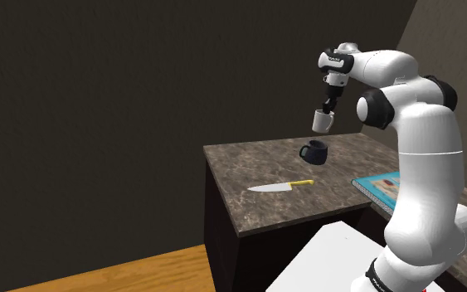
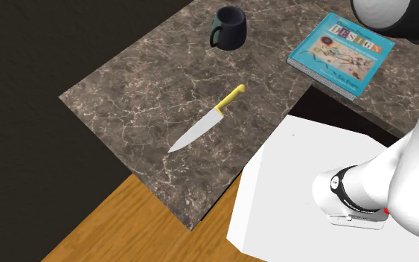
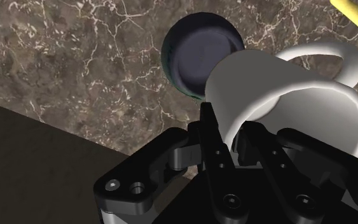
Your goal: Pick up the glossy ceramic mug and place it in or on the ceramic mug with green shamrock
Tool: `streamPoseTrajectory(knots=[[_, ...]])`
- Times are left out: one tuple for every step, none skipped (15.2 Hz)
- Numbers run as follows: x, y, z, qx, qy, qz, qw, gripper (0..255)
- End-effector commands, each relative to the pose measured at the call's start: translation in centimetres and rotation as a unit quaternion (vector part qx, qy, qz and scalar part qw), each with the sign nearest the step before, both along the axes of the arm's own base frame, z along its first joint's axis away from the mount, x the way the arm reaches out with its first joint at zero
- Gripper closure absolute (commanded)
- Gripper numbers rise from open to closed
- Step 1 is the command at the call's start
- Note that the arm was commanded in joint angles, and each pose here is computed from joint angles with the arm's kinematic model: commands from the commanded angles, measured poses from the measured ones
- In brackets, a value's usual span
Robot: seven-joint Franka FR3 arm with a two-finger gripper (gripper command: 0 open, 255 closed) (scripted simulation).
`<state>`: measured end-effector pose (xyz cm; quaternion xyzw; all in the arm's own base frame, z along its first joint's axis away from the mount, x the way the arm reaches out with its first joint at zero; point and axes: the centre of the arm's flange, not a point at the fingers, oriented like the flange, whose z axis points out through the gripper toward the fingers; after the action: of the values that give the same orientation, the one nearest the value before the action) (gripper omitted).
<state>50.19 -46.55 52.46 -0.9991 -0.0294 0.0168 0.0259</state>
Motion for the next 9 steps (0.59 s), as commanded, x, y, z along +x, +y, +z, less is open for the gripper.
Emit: streamPoseTrajectory(knots=[[0.0,0.0,-1.0,0.0,0.0,0.0,1.0,255],[0.0,0.0,-1.5,0.0,0.0,0.0,1.0,255],[0.0,0.0,-2.0,0.0,0.0,0.0,1.0,255],[0.0,0.0,-2.5,0.0,0.0,0.0,1.0,255],[0.0,0.0,-3.1,0.0,0.0,0.0,1.0,255],[0.0,0.0,-3.6,0.0,0.0,0.0,1.0,255],[0.0,0.0,-4.1,0.0,0.0,0.0,1.0,255],[0.0,0.0,-4.7,0.0,0.0,0.0,1.0,255],[0.0,0.0,-5.2,0.0,0.0,0.0,1.0,255]])
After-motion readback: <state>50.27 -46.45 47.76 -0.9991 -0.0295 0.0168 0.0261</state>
